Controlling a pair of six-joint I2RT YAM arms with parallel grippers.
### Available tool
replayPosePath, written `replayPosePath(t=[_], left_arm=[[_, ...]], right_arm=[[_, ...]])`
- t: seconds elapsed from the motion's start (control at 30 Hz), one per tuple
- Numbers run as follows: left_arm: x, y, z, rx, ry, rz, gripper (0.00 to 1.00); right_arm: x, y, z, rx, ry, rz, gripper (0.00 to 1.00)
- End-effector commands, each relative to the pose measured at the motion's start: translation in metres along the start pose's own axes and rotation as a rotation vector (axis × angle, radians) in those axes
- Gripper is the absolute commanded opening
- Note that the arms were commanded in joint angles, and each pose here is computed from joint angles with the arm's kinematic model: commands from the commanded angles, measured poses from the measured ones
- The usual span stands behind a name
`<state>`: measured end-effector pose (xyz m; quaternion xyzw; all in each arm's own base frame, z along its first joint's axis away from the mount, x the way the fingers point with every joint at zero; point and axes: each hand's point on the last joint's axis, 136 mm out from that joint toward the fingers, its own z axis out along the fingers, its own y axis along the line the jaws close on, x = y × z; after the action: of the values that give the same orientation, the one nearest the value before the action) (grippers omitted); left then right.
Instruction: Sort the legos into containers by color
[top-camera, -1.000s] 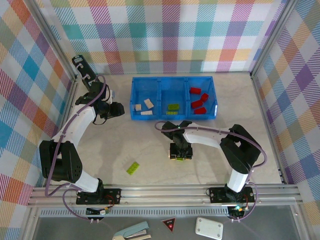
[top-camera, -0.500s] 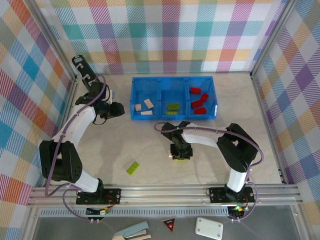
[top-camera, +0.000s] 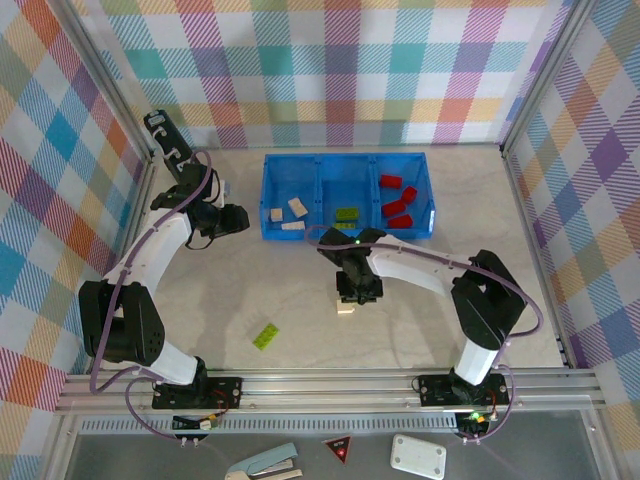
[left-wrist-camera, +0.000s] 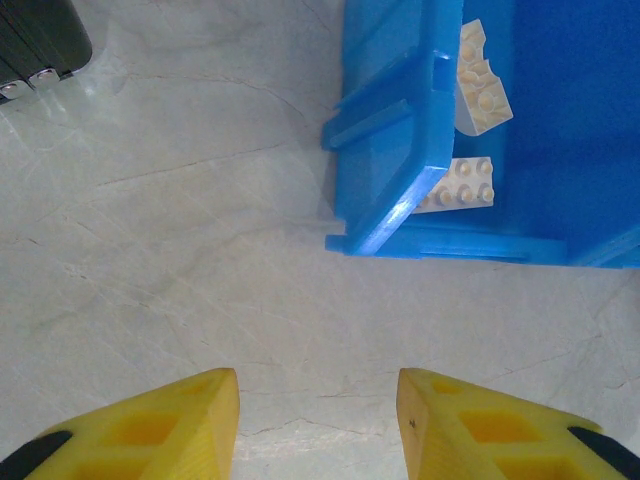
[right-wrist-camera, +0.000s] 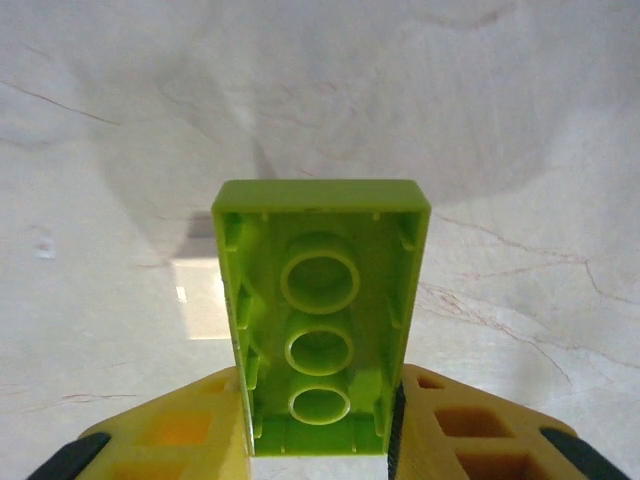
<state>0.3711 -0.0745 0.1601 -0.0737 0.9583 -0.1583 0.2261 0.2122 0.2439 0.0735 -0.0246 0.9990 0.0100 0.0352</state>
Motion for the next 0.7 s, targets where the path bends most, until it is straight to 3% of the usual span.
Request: replayPosePath(t=[0.0,0.23,0.67], left_arm=[[-0.005,0.000,-0.004,0.014,-0.015,0.011,0.46],[-0.005,0.000,-0.006,0.010,-0.020,0.014,0.46],[-0.005,0.000,-0.008,0.008,-0.024,0.017,0.46]], right_arm=[[-0.017,-0.003,-0.022,0.005,-0.043,-0.038,0.33],[-0.066,0.001,-0.051,-0.044,-0.116,-0.057,0.33],[-0.154,0.019,-0.061,-0.235,-0.181,-0.115,0.31]])
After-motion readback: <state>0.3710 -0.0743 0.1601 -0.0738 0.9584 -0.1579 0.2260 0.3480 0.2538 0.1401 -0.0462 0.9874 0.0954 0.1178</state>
